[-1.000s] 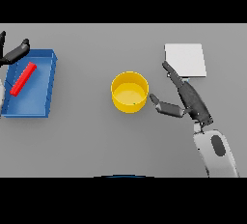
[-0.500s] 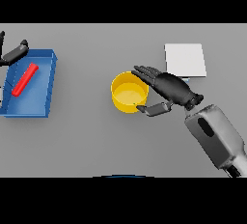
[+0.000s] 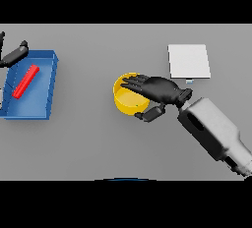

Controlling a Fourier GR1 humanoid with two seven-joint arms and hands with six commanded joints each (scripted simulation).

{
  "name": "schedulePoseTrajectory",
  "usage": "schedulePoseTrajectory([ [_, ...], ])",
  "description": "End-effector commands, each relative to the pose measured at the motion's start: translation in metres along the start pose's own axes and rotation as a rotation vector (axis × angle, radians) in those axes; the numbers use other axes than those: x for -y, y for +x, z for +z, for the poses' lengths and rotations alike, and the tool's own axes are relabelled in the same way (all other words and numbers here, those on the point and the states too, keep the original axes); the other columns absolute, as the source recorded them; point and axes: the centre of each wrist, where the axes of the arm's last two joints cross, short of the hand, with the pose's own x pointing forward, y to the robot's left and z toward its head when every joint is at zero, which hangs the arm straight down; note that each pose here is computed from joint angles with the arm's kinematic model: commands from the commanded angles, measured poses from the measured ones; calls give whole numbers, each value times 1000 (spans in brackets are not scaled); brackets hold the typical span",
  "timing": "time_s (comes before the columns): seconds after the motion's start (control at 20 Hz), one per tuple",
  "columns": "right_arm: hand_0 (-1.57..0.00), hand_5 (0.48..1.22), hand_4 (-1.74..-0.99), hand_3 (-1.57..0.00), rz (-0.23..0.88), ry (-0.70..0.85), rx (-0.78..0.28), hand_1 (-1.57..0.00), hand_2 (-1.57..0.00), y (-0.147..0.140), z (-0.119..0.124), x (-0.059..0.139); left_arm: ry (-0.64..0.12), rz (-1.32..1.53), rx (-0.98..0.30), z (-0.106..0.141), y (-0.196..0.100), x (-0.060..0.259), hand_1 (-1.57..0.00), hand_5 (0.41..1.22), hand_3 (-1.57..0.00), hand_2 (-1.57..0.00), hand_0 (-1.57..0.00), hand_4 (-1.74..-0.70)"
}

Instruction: Pick up the red beaker and tilt it to pour out 1 green nut into yellow bowl. Pick up the yellow bowl and place it on the metallic measuring scale.

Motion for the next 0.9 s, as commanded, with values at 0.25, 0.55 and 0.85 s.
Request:
schedulePoseTrajectory([
  [0.25,1,673,-1256,1,40,75,5,1,1,0,-15,-6,-6,10,2,-4,3,-1,1,725,1,1,1,-798],
  [0.55,1,699,-1279,0,37,149,-3,1,1,-8,-20,-12,-6,5,4,-1,3,-1,1,725,1,1,1,-792],
  [0.85,1,738,-1293,-60,34,151,15,1,-27,-8,-29,-19,1,5,2,3,0,2,1,730,1,1,1,-793],
])
